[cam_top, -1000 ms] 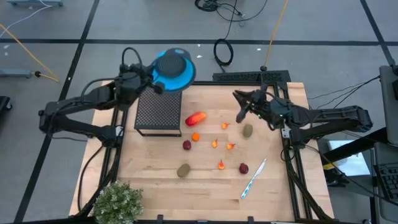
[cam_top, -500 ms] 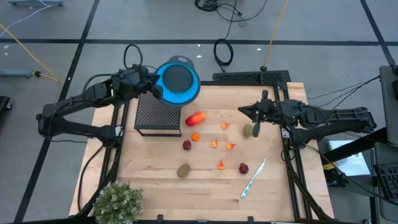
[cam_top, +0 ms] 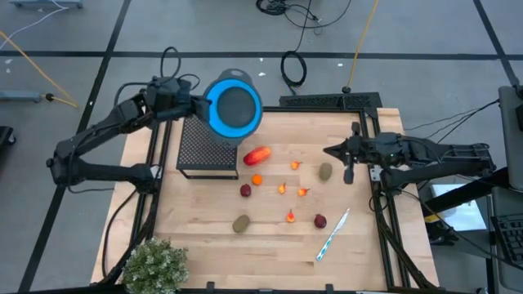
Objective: Pick & Place Fruit
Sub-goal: Put the blue strainer bowl on the shelf
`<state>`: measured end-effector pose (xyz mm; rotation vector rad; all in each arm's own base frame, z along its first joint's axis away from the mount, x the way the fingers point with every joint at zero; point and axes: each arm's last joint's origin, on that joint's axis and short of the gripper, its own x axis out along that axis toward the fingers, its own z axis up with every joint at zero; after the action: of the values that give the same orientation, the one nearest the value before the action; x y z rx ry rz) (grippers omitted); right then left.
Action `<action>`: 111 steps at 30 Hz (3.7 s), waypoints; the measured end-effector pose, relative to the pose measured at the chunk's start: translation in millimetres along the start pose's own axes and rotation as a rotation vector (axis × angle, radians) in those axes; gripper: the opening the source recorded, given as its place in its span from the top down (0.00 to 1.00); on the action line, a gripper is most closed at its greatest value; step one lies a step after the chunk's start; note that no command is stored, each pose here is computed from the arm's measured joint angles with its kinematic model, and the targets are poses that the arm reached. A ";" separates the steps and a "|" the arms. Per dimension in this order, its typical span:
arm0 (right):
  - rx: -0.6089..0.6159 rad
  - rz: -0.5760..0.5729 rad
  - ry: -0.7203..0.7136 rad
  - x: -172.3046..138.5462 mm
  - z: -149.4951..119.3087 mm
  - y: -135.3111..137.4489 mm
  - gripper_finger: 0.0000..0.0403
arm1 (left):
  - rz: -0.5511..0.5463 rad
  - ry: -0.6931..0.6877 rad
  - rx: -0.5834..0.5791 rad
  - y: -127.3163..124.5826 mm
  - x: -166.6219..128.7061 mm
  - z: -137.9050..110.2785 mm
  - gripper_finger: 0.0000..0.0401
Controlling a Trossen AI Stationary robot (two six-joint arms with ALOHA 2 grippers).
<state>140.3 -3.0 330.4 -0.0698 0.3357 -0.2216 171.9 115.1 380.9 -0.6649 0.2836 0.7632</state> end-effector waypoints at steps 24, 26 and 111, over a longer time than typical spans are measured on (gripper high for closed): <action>-0.039 0.003 0.027 -14.3 -6.5 -3.6 1.00 | 0.125 0.194 -0.397 64.0 -2.0 9.2 0.99; -0.052 0.004 0.027 -14.3 -6.5 -3.6 1.00 | 0.144 0.209 -0.423 68.4 -0.1 9.2 0.99; -0.053 0.001 0.041 -14.3 -7.9 -3.7 1.00 | 0.220 0.574 -0.188 124.1 54.1 41.3 0.72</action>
<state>123.8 -3.6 327.9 -0.1181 0.3821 -0.2138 120.9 237.4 331.3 -1.0399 0.8268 0.8019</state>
